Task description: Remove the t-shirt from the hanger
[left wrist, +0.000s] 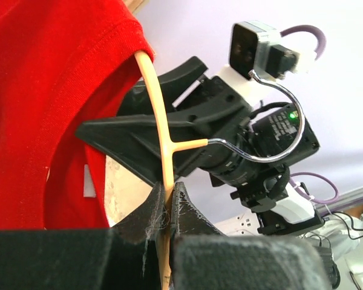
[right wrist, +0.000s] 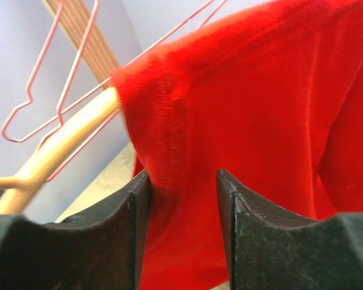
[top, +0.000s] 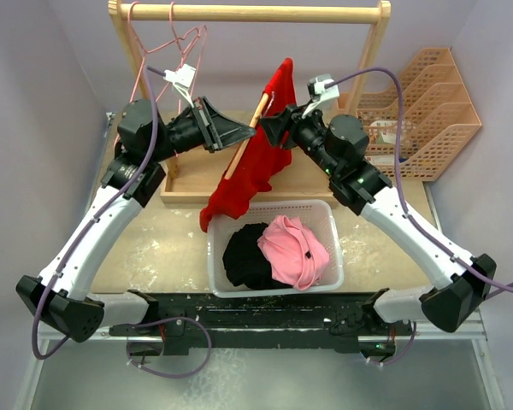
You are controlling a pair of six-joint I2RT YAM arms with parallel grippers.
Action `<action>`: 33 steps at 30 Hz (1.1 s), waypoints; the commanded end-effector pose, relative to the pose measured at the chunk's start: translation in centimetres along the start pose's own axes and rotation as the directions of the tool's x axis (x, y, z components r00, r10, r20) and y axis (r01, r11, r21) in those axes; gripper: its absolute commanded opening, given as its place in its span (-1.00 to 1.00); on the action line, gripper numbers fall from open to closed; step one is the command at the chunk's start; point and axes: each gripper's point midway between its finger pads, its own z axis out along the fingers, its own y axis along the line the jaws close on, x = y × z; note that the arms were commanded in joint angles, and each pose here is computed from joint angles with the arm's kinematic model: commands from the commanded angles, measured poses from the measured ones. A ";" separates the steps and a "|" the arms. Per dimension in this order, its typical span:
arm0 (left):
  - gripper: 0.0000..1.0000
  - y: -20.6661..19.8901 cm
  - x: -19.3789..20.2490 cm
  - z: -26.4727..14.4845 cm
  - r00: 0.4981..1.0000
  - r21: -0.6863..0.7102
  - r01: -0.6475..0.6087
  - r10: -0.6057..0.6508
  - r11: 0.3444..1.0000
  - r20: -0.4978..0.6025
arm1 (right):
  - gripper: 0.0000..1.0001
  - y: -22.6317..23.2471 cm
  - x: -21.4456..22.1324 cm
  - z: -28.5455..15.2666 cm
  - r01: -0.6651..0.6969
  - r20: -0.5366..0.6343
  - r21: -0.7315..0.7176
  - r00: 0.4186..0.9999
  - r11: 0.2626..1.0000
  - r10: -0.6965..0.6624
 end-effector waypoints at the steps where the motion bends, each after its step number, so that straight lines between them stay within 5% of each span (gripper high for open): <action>1: -1.00 -3.9 -1.2 -1.8 0.992 0.093 -0.112 0.106 0.989 0.065 | -0.08 0.2 -4.5 0.3 0.008 0.129 0.034 0.992 0.999 -0.012; 3: -1.00 -3.8 -1.1 -1.9 0.993 0.092 -0.110 0.105 0.990 0.061 | -0.26 0.0 -5.0 0.3 0.011 0.145 0.045 0.989 0.999 -0.018; 5: -1.00 -3.8 -1.0 -1.9 0.993 0.090 -0.110 0.105 0.990 0.060 | -0.75 -0.1 -5.5 0.1 0.016 0.156 0.059 0.988 0.998 -0.025; 7: -1.00 -3.3 -0.8 -1.9 0.993 0.074 -0.111 0.107 0.991 0.055 | -1.00 -0.4 -6.1 -0.2 0.023 0.170 0.076 0.985 0.997 -0.035; 18: -1.00 -0.8 1.3 -2.8 0.977 -0.011 -0.210 0.210 0.978 -0.033 | -1.00 -4.0 -14.1 -4.6 0.112 0.277 0.364 0.935 0.925 -0.222; 33: -1.00 -2.9 5.7 -5.9 0.939 0.123 -0.250 0.271 0.960 -0.211 | -1.00 -10.2 -15.7 -0.8 0.169 0.164 0.564 0.937 0.808 -0.310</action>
